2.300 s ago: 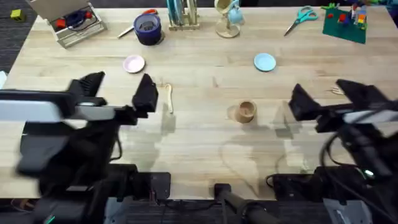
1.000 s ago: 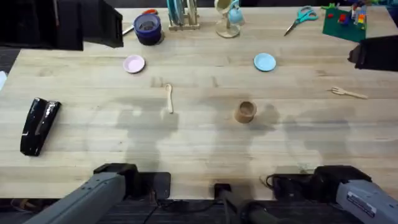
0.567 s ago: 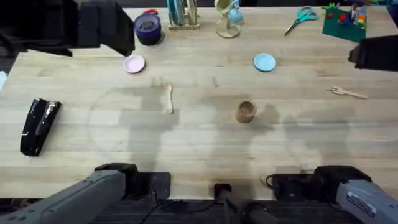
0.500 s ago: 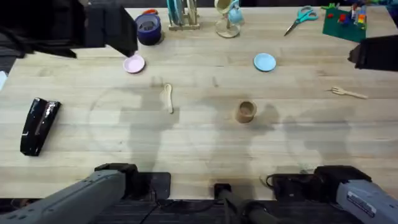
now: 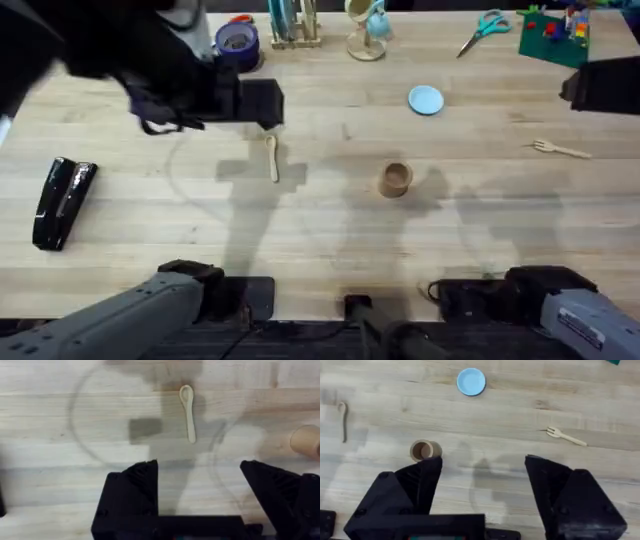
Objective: Pick up a utensil and set it on the pink plate, then put the other utensil in the container.
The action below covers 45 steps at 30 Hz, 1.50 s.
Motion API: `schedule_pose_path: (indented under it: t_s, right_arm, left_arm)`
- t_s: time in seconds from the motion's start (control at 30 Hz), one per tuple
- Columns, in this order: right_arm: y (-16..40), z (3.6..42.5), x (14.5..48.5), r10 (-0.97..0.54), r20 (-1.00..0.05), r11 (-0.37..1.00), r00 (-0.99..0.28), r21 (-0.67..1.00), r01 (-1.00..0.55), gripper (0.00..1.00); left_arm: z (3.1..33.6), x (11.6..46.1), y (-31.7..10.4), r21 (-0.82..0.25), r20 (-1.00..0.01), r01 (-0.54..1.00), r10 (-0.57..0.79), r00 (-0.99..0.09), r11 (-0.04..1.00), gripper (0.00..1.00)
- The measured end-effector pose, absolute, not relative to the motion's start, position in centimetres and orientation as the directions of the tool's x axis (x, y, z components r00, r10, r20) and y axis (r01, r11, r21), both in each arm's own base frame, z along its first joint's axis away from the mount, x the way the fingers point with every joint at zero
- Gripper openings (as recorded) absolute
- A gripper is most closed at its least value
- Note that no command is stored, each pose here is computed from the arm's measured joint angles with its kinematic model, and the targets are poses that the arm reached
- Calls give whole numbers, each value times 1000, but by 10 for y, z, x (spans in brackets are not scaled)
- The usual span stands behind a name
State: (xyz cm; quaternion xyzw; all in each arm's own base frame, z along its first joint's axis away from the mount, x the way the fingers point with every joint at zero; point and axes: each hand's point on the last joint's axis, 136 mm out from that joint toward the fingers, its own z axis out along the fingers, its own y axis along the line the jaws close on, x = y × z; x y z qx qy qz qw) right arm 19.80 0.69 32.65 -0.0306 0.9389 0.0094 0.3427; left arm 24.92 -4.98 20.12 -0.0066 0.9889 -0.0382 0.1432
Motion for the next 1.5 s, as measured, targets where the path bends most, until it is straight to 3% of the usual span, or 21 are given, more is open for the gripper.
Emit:
schedule_pose_path:
  t_s: [0.13, 0.43, 0.87, 1.17, 1.5]
  right_arm:
    - [7, 327, 198, -51, -644, 998, -763, -3, -64, 996]
    - [7, 326, 198, -51, -644, 998, -763, -3, -64, 996]
    - [7, 326, 198, -51, -644, 998, -763, -3, -64, 996]
    - [7, 326, 198, -51, -644, 998, -763, -3, -64, 996]
    - [7, 326, 198, -51, -644, 998, -764, -3, -64, 995]
  left_arm:
    - [169, 250, -61, -78, -245, 4, -15, -970, 997, 995]
    - [126, 265, -63, -44, -140, -84, -89, -986, 996, 996]
    - [80, 263, -83, -29, -134, -86, -89, -987, 996, 992]
    - [72, 274, -87, -56, -180, -117, -126, -976, 992, 994]
    - [37, 275, -87, -15, -93, -131, -132, -987, 991, 995]
